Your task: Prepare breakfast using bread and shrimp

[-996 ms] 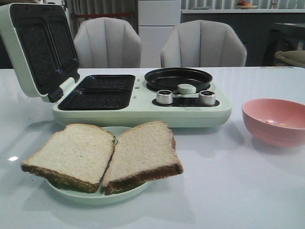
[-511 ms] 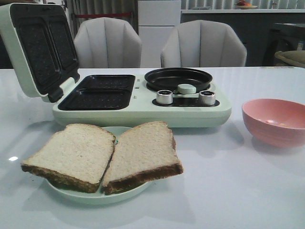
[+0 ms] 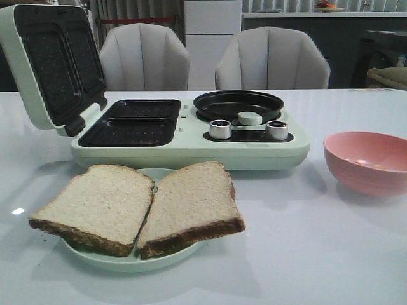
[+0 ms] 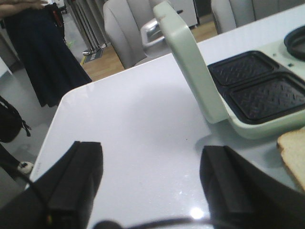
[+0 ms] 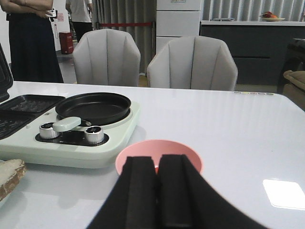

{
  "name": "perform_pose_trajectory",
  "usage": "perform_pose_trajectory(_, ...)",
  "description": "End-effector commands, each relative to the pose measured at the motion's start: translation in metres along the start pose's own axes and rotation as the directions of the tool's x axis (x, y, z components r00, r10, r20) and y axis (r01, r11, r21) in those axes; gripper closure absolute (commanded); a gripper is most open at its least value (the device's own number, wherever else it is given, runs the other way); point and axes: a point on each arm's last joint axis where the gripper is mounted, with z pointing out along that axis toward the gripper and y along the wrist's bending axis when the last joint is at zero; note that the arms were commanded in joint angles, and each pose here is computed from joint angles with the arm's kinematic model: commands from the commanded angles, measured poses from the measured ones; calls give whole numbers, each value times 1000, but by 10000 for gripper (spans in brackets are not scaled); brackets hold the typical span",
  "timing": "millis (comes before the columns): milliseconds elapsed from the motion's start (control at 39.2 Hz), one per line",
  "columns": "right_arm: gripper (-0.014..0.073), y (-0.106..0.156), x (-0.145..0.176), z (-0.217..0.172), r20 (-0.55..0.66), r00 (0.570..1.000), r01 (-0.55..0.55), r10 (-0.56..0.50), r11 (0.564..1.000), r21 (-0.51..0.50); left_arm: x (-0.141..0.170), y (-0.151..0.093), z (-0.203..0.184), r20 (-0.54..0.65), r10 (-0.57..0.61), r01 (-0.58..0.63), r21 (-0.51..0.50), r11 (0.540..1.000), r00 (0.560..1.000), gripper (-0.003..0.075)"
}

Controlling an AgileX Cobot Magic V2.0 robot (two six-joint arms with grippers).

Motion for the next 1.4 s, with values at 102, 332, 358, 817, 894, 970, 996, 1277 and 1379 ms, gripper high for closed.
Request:
perform_pose_trajectory(102, 463, 0, -14, -3, 119, 993, 5, -5, 1000, 0, -9, -7, 19, 2, 216, -215, 64, 974, 976, 228)
perform_pose_trajectory(332, 463, 0, -14, -3, 119, 993, 5, -5, 1000, 0, 1, -40, 44, -71, 435, -402, 275, 873, 897, 228)
perform_pose_trajectory(358, 463, 0, -14, -3, 119, 993, 5, -5, 1000, 0, 2, -44, 46, -78, 463, -424, 295, 857, 883, 228)
perform_pose_trajectory(817, 463, 0, -14, -3, 119, 993, 5, -5, 1000, 0, 24, -96, 78, -29, 789, -680, 489, 547, 614, 228)
perform_pose_trajectory(894, 463, 0, -14, -3, 119, 993, 5, -5, 1000, 0, 27, -100, 83, -20, 815, -703, 495, 511, 579, 228)
perform_pose_trajectory(970, 463, 0, -14, -3, 119, 993, 5, -5, 1000, 0, 28, -104, 89, -7, 835, -725, 493, 482, 550, 228)
perform_pose_trajectory(996, 463, 0, -14, -3, 119, 993, 5, -5, 1000, 0, 29, -106, 91, -3, 844, -732, 496, 467, 537, 228)
perform_pose_trajectory(1277, 463, 0, -14, -3, 119, 993, 5, -5, 1000, 0, 39, -126, 113, 57, 917, -789, 531, 307, 395, 228)
perform_pose_trajectory(1379, 463, 0, -14, -3, 119, 993, 5, -5, 1000, 0, 38, -134, 121, 85, 926, -799, 538, 268, 368, 228)
